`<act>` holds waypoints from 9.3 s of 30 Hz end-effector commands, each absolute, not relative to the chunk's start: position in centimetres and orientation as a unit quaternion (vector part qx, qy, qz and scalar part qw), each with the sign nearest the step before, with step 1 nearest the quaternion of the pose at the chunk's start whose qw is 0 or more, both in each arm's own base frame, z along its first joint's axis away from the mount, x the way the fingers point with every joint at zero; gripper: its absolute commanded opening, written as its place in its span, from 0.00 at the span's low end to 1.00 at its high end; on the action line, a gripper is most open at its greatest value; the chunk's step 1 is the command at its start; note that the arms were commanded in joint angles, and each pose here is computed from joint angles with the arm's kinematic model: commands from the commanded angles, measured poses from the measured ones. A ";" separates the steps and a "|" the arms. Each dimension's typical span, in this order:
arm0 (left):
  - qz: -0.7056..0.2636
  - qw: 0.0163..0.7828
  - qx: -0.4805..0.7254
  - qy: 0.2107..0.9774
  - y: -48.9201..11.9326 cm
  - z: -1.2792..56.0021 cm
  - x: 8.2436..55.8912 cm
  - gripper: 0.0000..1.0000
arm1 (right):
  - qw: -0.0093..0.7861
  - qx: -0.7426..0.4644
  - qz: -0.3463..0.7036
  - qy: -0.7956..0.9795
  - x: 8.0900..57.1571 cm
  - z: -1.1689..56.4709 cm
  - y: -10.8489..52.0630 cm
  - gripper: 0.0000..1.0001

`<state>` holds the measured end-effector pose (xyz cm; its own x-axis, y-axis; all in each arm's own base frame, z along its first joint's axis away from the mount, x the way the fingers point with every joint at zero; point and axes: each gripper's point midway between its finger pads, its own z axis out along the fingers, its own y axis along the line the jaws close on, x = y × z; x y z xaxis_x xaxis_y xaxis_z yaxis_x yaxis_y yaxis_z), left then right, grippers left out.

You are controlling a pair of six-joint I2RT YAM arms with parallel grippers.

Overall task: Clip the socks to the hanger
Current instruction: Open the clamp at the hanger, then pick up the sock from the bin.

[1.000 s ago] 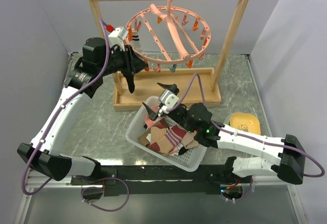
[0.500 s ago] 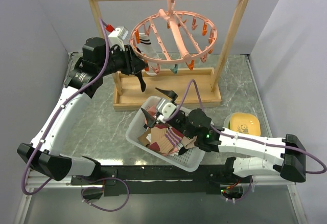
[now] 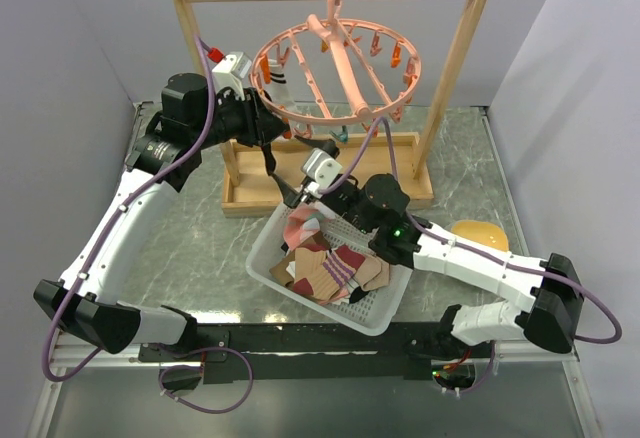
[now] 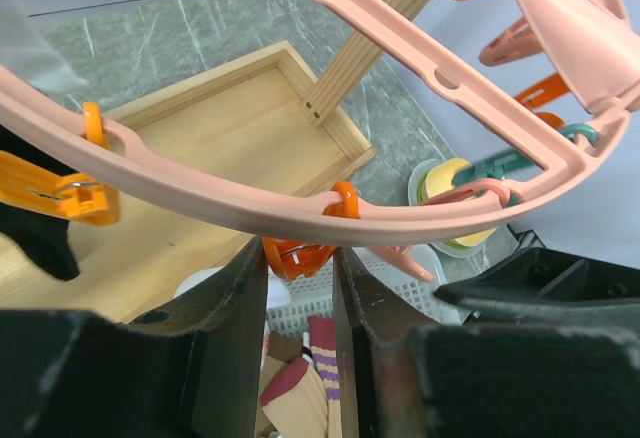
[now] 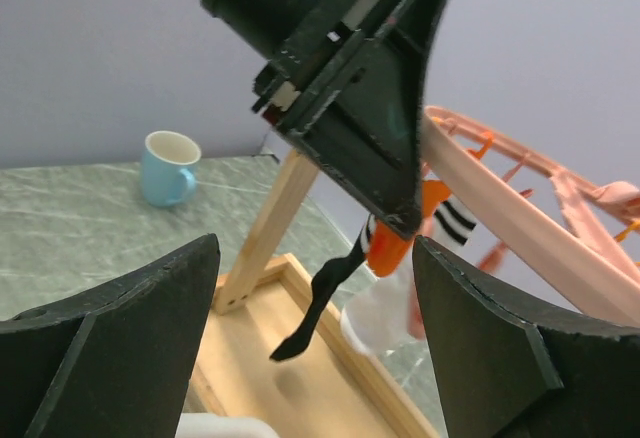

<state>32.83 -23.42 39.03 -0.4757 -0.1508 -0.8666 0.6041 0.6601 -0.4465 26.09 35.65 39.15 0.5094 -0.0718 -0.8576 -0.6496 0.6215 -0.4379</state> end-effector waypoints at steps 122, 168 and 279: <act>-0.434 0.513 0.119 0.731 -25.5 42.9 34.4 0.13 | 0.732 -0.292 0.260 0.558 35.6 37.0 34.3 0.00; -0.430 0.512 0.141 0.731 -24.5 42.0 32.4 0.01 | 0.423 -0.071 0.241 0.871 20.0 15.9 22.2 0.73; -0.450 0.492 0.151 0.730 -24.9 41.2 31.2 0.01 | 0.264 0.199 0.253 0.909 20.9 5.0 21.4 0.39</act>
<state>32.24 -25.22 39.57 -0.5032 -0.2052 -0.8394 0.6347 0.5715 -0.5202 19.19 21.07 3.92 -0.8254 0.4515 -0.3389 0.2249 0.8136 0.5362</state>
